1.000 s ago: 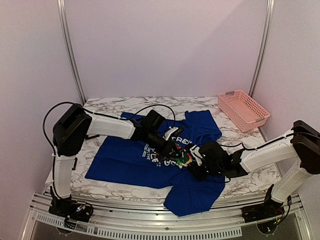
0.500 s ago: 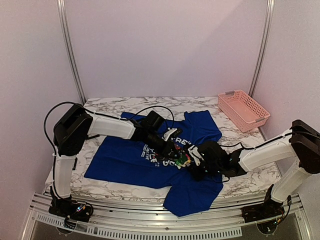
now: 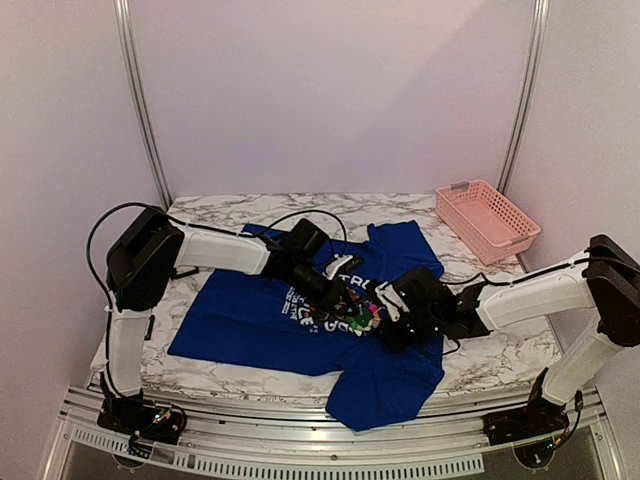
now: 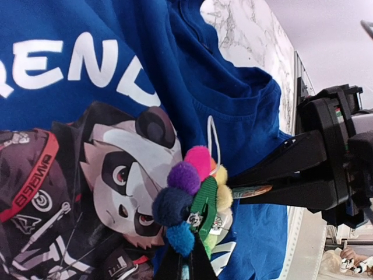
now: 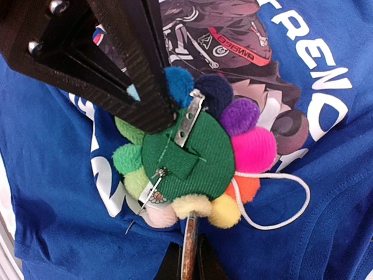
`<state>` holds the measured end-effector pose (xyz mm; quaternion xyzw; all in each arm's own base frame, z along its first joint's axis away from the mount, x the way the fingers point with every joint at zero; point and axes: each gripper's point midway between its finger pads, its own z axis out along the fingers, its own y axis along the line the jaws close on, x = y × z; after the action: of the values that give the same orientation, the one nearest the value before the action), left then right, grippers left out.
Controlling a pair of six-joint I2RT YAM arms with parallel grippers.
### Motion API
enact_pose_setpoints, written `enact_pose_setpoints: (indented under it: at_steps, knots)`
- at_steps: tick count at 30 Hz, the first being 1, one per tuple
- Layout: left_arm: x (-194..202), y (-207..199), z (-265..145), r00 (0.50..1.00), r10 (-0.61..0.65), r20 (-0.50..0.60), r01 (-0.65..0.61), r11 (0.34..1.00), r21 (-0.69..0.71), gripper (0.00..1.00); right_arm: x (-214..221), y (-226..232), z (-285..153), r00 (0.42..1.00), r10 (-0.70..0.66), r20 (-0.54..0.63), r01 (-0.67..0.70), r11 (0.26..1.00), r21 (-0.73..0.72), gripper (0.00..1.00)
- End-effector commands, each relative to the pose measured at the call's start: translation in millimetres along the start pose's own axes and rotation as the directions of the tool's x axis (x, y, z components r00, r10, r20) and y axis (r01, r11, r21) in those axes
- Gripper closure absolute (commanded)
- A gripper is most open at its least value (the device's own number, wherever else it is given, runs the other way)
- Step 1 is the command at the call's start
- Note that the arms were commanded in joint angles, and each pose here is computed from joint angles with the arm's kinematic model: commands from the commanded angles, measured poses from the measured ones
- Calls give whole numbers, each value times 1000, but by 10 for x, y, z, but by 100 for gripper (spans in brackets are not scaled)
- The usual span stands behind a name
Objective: Pin the brooch onto the clothing
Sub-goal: Pin the clothing with brooches onto the flattened clothing.
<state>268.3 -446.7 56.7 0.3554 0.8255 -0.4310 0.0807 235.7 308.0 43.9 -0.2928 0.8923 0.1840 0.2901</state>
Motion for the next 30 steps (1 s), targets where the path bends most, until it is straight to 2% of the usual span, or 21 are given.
enact_pose_setpoints:
  at_steps: [1, 3, 4, 6, 8, 12, 17, 21, 24, 30]
  knots:
    - [190, -148, 62, 998, -15, -67, 18, 999, 43, 100, -549, 8, -145, 988, 48, 146, -46, 999, -22, 100]
    - [190, -129, 60, 998, -19, -66, 21, 999, 33, 100, -529, 38, -142, 990, 51, 135, -46, 998, -39, 99]
    - [185, -117, 61, 998, -20, -64, 22, 999, 26, 100, -491, 78, -135, 992, 53, 118, -45, 997, -65, 94]
    - [176, -92, 59, 998, -25, -60, 27, 1000, 17, 100, -383, 100, -105, 996, 51, 77, -45, 996, -80, 73]
    - [178, -68, 60, 998, -32, -60, 33, 999, 13, 100, -274, 96, -105, 998, 50, 33, -47, 996, -81, 61]
    - [178, -65, 59, 998, -35, -59, 36, 999, 14, 100, -228, 117, -215, 1000, 12, 19, -11, 995, -95, 54]
    - [185, -75, 45, 998, -35, -60, 36, 999, 14, 100, -351, 171, -412, 995, -52, 86, 62, 991, -118, 52]
    - [203, -108, 37, 997, -45, -65, 47, 999, 20, 100, -344, 333, -431, 988, -99, 115, 121, 972, -202, 66]
    - [214, -108, 27, 997, -46, -66, 47, 999, 19, 100, -247, 366, -357, 982, -143, 120, 165, 966, -200, 69]
    - [187, -120, 2, 997, -45, -64, 46, 999, 21, 100, 19, 298, -136, 984, -175, 33, 178, 967, -180, 72]
